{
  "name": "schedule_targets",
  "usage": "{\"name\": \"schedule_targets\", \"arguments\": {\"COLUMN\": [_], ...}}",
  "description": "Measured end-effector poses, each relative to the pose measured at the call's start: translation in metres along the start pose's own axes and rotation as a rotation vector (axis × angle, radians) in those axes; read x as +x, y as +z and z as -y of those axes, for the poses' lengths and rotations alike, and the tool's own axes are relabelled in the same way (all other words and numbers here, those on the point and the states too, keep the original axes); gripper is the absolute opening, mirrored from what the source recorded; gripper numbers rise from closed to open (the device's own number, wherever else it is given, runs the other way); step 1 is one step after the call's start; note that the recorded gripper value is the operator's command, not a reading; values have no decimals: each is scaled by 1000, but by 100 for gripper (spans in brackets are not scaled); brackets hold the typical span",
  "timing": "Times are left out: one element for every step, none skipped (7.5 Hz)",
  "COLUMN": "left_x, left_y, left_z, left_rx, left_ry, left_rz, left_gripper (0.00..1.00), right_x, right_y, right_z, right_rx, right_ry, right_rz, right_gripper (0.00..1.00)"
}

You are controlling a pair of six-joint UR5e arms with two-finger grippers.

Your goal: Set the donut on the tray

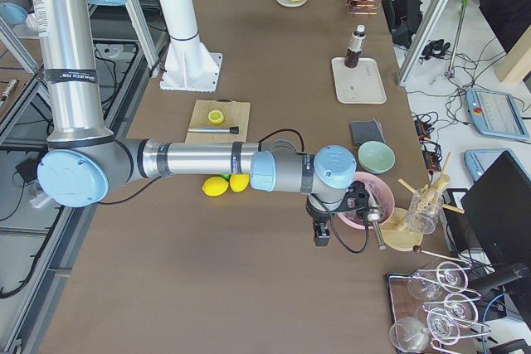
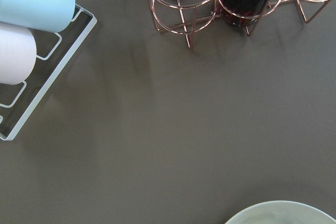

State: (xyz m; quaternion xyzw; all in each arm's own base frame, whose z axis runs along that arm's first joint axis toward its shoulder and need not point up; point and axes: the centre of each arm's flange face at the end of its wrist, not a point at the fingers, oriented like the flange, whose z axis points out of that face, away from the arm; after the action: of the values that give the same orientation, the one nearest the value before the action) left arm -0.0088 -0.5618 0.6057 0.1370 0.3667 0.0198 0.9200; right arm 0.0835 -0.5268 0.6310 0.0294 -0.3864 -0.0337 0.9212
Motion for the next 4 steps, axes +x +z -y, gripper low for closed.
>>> {"name": "schedule_targets", "arguments": {"left_x": [0, -3, -6, -8], "left_y": [1, 3, 5, 6], "left_z": [-3, -12, -22, -28], "left_rx": [1, 10, 21, 27], "left_ry": [6, 21, 32, 36], "left_rz": [-19, -39, -49, -55], "left_gripper": [98, 98, 98, 98], "right_x": [1, 1, 1, 1], "right_y": [0, 0, 0, 0], "right_z": [-1, -1, -1, -1], "right_rx": [-1, -1, 0, 0], "right_ry": [1, 1, 0, 1], "right_rz": [0, 0, 1, 1], "right_gripper": [100, 100, 100, 100]}}
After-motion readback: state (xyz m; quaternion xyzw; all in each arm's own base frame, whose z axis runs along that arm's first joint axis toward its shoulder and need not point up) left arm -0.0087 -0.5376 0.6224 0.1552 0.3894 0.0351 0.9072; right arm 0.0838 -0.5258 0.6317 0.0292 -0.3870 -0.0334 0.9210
